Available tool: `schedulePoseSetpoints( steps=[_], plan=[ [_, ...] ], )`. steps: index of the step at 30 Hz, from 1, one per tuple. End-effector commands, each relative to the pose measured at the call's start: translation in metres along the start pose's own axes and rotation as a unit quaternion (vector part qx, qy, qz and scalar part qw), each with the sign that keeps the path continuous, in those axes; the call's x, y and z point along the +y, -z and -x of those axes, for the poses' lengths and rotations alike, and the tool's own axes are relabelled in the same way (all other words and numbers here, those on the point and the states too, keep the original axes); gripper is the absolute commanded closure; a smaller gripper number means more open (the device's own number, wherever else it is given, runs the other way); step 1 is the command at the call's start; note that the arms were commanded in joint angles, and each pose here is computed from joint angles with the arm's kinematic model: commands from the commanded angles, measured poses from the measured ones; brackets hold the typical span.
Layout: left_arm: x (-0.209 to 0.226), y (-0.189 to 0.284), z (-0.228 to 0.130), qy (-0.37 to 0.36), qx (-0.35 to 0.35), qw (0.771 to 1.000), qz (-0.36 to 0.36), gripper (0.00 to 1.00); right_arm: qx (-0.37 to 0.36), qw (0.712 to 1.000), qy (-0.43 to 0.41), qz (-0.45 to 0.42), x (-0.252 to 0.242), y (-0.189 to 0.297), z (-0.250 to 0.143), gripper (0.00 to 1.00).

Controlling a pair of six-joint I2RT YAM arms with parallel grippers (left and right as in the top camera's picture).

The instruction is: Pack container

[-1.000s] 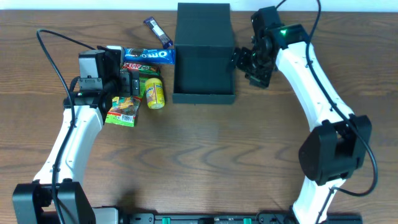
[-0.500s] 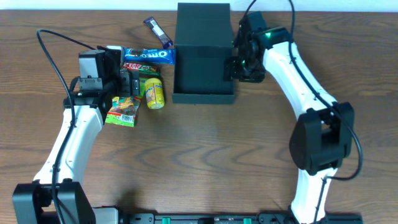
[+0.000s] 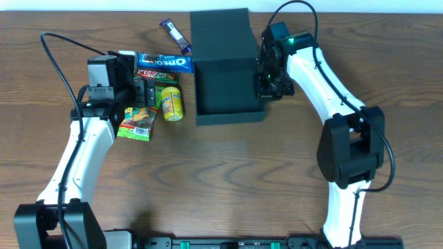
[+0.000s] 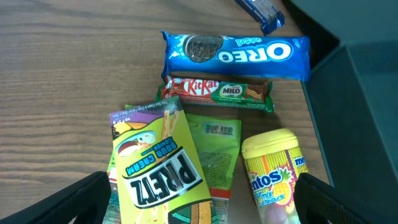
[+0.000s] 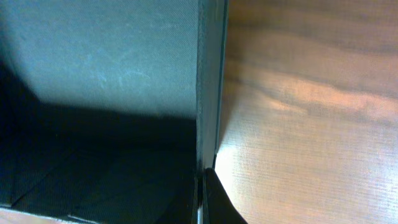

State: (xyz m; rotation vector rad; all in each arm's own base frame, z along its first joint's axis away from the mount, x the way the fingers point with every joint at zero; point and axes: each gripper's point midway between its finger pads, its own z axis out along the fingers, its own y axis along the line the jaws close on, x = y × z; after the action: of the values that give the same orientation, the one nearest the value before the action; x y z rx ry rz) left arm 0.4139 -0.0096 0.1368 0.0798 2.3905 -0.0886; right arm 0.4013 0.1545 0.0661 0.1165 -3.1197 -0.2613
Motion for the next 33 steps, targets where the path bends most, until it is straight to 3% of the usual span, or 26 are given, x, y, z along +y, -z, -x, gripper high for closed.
schedulePoseSetpoints(
  steps=[1,7,11,33],
  plan=[
    [0.000,0.001,0.009,-0.006,-0.008,1.000,-0.001,0.05,0.030,0.999,-0.013,-0.013,-0.005,-0.009,-0.011,0.99],
    [0.000,0.001,0.008,-0.005,-0.006,1.000,-0.001,0.05,0.062,0.993,-0.101,-0.026,-0.008,-0.008,-0.028,0.99],
    [0.000,0.001,0.007,-0.005,-0.004,1.000,-0.001,0.05,0.068,0.991,-0.110,-0.029,-0.008,-0.007,-0.031,0.99],
    [0.000,0.001,0.007,-0.005,-0.004,1.000,-0.001,0.05,0.078,0.993,-0.065,-0.057,-0.012,-0.007,-0.039,0.99]
  ],
)
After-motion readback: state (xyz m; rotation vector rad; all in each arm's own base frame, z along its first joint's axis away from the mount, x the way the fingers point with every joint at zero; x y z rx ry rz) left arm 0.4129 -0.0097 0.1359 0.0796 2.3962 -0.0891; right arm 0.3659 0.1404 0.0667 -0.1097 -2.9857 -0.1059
